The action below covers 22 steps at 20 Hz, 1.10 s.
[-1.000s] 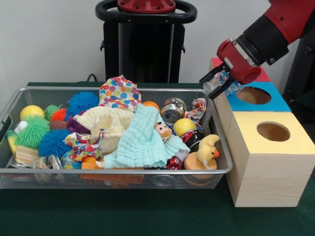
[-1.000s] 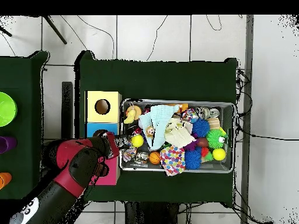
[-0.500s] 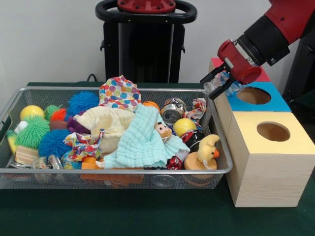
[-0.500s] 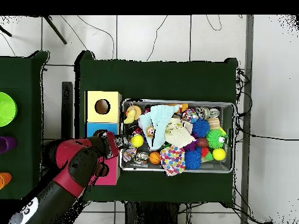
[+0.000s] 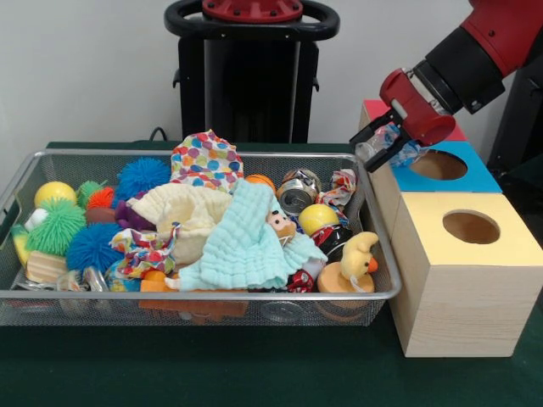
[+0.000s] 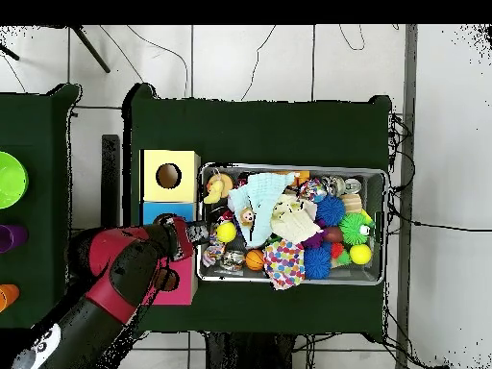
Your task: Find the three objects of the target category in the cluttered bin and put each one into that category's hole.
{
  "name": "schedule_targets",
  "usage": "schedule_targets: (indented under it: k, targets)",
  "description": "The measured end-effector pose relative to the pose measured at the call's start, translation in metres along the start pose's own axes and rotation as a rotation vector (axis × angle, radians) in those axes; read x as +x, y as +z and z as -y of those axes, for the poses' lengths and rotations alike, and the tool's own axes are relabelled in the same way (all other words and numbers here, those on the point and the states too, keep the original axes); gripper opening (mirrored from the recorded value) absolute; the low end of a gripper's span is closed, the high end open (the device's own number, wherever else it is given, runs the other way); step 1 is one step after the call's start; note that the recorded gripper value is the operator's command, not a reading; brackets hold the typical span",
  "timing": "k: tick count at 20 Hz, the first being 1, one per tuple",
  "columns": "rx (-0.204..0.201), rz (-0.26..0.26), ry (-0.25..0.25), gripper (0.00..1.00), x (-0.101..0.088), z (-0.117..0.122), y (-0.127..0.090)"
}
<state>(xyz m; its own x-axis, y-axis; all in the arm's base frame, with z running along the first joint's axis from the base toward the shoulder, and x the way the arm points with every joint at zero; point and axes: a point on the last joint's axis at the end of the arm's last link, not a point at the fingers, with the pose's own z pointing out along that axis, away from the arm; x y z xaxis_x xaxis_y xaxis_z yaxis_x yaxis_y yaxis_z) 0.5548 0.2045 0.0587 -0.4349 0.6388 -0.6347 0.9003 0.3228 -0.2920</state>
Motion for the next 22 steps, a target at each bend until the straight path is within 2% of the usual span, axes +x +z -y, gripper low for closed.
schedule_targets:
  k: [14,22]
  targets:
    - [0.014,-0.004,-0.005,0.00,0.0029,-0.0038,-0.0035]
    - [0.021,-0.003,0.013,0.00,0.0047,-0.0098,-0.0075]
